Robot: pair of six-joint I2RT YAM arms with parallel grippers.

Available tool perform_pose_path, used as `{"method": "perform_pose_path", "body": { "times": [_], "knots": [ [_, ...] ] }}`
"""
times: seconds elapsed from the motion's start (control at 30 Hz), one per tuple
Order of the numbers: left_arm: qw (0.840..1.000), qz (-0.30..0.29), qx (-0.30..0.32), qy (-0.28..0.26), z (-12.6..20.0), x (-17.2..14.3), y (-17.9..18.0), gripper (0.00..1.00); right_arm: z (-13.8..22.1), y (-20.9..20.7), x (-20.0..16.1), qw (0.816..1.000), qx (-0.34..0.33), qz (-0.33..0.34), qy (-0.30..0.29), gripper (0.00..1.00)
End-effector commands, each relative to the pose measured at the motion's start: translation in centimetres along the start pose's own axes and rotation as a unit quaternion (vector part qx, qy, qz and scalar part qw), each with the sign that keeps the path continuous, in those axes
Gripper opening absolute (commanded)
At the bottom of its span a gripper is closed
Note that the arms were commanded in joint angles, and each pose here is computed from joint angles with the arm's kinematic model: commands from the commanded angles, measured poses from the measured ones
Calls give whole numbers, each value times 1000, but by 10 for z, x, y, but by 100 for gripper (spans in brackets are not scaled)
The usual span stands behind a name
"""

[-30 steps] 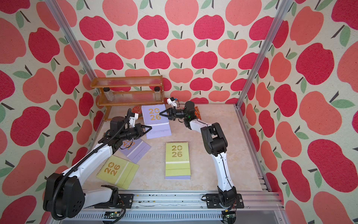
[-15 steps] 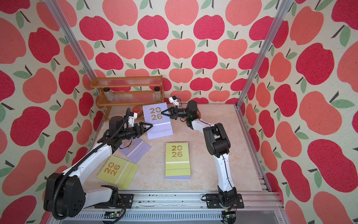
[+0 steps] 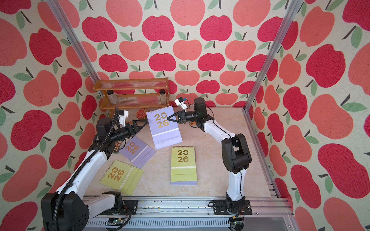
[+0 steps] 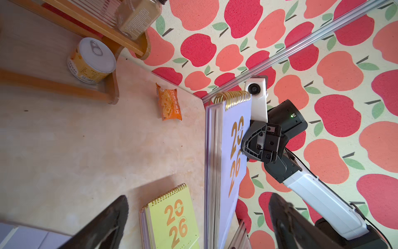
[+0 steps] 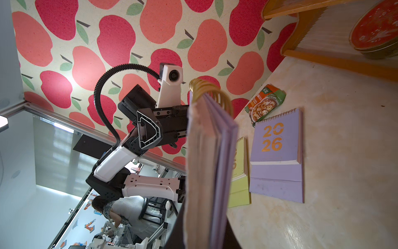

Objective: Stack the calendars
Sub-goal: Place the calendar at the calendar.

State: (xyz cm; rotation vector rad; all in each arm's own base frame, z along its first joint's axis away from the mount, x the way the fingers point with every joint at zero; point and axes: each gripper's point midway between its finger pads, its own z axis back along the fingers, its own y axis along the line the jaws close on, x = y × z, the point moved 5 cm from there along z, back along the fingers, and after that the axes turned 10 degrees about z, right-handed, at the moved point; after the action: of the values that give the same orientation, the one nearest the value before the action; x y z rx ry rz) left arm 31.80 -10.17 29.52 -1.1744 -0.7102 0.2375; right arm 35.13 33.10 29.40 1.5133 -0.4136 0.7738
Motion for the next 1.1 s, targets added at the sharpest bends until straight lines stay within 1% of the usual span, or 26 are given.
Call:
{"method": "perform_pose_path", "body": {
  "times": [0.0,0.2,0.3,0.4,0.47,0.6,0.73,0.8,0.87,1.0,1.03,1.07],
  "knots": [
    [998,-18,-57,13,-5,5,-23,96,-2,5,-7,1000,22,3,4,0],
    [997,-21,-71,27,-14,-3,-29,85,-9,4,-8,999,35,-4,1,0],
    [997,-17,-74,34,-18,-7,-28,74,-9,4,-7,999,39,-6,-1,0],
    [996,-13,-78,39,-22,-11,-26,67,-9,4,-5,999,39,-6,-3,0],
    [996,-9,-81,39,-24,-12,-24,58,-10,6,-4,999,42,-7,-2,0],
    [996,-10,-86,36,-25,-10,-26,47,-11,7,-5,999,44,-8,0,0],
    [995,-16,-89,38,-27,-7,-29,29,-14,9,-9,999,47,-10,4,0],
    [995,-19,-92,41,-29,-5,-30,15,-15,10,-12,999,48,-11,7,0],
    [994,-20,-99,49,-31,-3,-31,0,-15,10,-15,999,48,-11,10,0],
    [990,-22,-124,70,-36,0,-36,0,-13,13,-22,999,40,-5,18,0],
    [989,-25,-128,73,-37,1,-37,0,-11,13,-25,999,33,-4,21,3],
    [988,-28,-131,77,-39,2,-38,0,-9,13,-28,999,25,-2,25,8]
  ]
}}
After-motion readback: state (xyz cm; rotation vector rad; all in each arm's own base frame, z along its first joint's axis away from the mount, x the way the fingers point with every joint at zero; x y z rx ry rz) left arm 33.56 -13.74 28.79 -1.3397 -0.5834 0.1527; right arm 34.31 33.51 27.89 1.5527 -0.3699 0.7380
